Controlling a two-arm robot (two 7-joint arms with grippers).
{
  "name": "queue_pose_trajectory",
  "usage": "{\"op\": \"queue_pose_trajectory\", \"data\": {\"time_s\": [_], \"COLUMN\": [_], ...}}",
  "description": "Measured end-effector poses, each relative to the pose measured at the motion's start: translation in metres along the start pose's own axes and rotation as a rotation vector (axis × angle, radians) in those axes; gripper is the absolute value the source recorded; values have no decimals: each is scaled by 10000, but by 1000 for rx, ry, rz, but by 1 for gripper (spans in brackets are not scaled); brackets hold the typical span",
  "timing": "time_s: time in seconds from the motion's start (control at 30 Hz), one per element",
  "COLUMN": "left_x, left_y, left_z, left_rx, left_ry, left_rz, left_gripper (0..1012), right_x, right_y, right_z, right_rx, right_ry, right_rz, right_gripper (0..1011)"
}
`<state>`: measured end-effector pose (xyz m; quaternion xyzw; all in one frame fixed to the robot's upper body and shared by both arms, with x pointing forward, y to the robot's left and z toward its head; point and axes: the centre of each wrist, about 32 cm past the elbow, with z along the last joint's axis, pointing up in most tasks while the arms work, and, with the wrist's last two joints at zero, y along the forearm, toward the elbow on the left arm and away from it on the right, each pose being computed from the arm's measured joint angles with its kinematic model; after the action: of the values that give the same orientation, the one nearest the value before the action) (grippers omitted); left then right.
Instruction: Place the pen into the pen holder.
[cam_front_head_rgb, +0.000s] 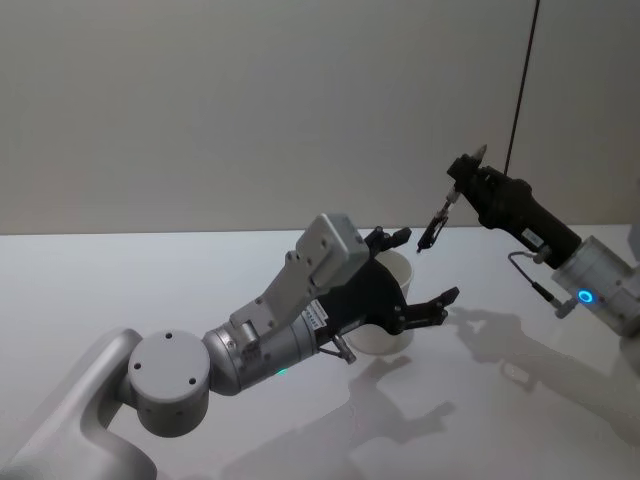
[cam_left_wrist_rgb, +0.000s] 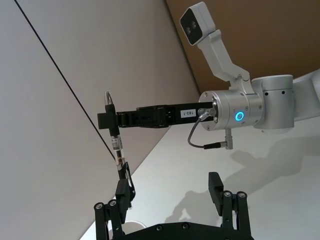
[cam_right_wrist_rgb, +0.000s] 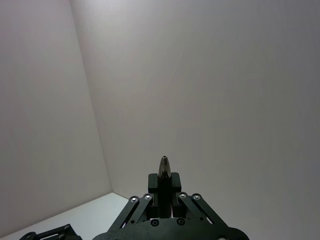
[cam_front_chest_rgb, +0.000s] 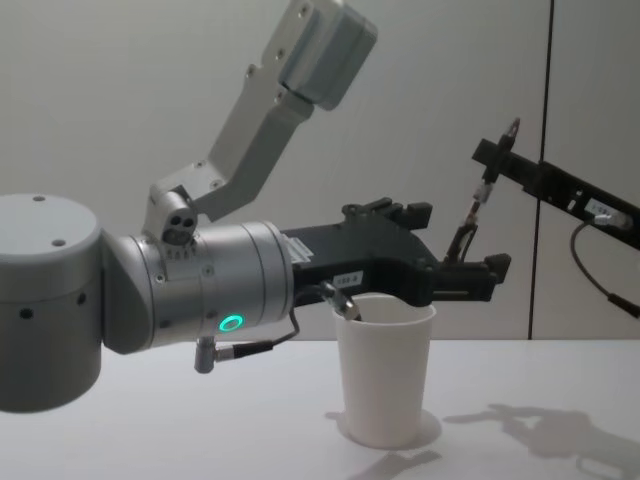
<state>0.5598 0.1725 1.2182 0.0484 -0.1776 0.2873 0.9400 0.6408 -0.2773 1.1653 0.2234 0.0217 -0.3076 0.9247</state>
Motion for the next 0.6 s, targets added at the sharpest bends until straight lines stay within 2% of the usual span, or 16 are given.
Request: {"op": "queue_pose_trajectory", "data": {"time_s": [0.6], "left_x": [0], "left_y": [0], "left_z": [0], "left_rx": [0], "left_ry": [0], "left_rz": [0], "left_gripper": [1003], "right_x": [122], "right_y": [158], "right_z": [-65], "right_rx": [-58], "right_ry": [6], "right_rz": [24], "right_gripper": [123]}}
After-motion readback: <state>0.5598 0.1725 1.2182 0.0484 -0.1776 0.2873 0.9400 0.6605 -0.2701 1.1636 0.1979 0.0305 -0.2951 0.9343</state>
